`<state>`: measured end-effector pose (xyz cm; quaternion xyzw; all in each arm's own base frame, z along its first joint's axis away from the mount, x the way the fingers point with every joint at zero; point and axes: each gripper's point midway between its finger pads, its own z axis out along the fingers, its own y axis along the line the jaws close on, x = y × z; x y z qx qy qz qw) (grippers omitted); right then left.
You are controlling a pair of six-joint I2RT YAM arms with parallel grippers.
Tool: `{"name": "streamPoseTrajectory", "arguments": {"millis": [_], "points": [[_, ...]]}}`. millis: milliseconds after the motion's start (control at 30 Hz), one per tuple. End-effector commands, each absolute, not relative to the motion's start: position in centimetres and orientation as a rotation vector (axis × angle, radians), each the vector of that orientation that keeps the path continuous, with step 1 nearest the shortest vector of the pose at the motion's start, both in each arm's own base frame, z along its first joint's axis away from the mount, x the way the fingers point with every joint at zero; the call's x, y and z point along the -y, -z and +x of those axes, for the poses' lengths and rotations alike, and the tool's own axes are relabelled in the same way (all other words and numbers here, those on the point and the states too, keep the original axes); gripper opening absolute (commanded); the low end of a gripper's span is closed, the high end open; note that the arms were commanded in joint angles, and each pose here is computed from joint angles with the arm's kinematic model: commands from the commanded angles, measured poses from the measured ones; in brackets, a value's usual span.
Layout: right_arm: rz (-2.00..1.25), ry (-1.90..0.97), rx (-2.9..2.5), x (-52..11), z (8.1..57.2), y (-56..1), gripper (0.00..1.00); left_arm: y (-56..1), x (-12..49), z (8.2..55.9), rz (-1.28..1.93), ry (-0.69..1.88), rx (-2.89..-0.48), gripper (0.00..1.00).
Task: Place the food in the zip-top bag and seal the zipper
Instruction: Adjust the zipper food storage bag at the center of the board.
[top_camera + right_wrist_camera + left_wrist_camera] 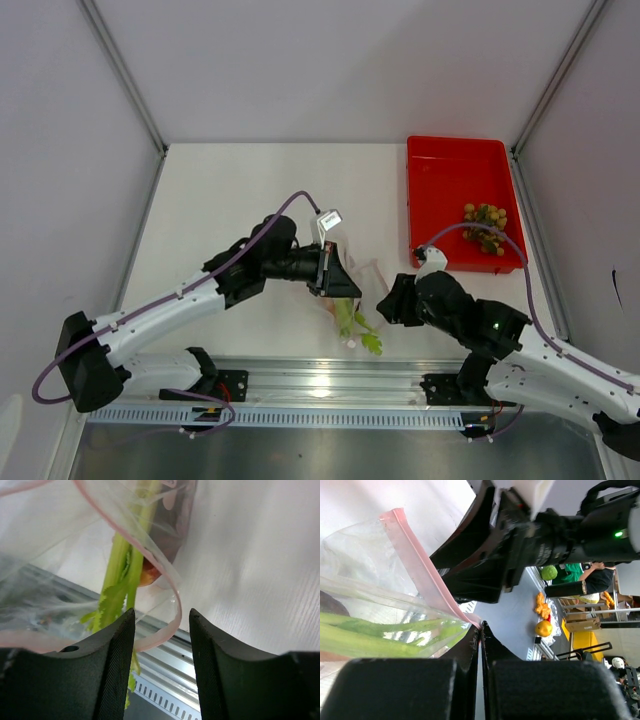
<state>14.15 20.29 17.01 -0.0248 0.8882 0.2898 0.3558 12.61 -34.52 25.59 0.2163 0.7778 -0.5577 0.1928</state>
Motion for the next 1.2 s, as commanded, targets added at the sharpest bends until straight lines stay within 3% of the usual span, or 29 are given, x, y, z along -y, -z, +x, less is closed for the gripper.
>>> {"name": "streamPoseTrajectory", "arguments": {"millis": [0, 133, 200, 267, 333, 500, 600, 800, 900, 1167], "points": [[-0.035, -0.679, -2.325, -19.8, 14.6, -15.8, 0.48, -28.9, 34.8, 12.0, 0.677, 1.612, -2.074, 0.01], [-0.057, -0.698, -2.338, -20.6, 14.6, -14.5, 0.44, -29.5, 34.7, 12.0, 0.68, 1.615, -2.06, 0.01], [-0.065, -0.724, -2.329, -21.2, 15.0, -14.3, 0.29, -29.6, 34.7, 11.9, 0.68, 1.616, -2.057, 0.01], [-0.074, -0.731, -2.315, -21.6, 15.6, -15.1, 0.0, -29.8, 34.6, 12.0, 0.687, 1.607, -2.05, 0.01], [-0.112, -0.719, -2.303, -21.9, 16.3, -16.6, 0.0, -30.2, 34.3, 12.1, 0.686, 1.584, -2.051, 0.01], [-0.183, -0.808, -2.148, -23.4, 17.5, -28.5, 0.0, -33.0, 33.0, 12.3, 0.676, 1.563, -1.987, 0.01], [-0.238, -0.858, -2.149, -23.9, 16.7, -31.2, 0.0, -35.2, 31.7, 11.9, 0.67, 1.54, -1.931, 0.0], [-0.245, -0.875, -2.27, -24.2, 16.1, -26.4, 0.0, -30.7, 31.6, 12.2, 0.622, 1.516, -2.042, 0.01], [-0.266, -0.885, -2.283, -24.5, 16.4, -26.3, 0.0, -31.2, 31.8, 12.6, 0.611, 1.551, -2.036, 0.01], [-0.368, -0.93, -2.106, -25.0, 17.2, -37.5, 0.0, -41.5, 28.2, 11.4, 0.615, 1.478, -1.782, 0.01]]}}
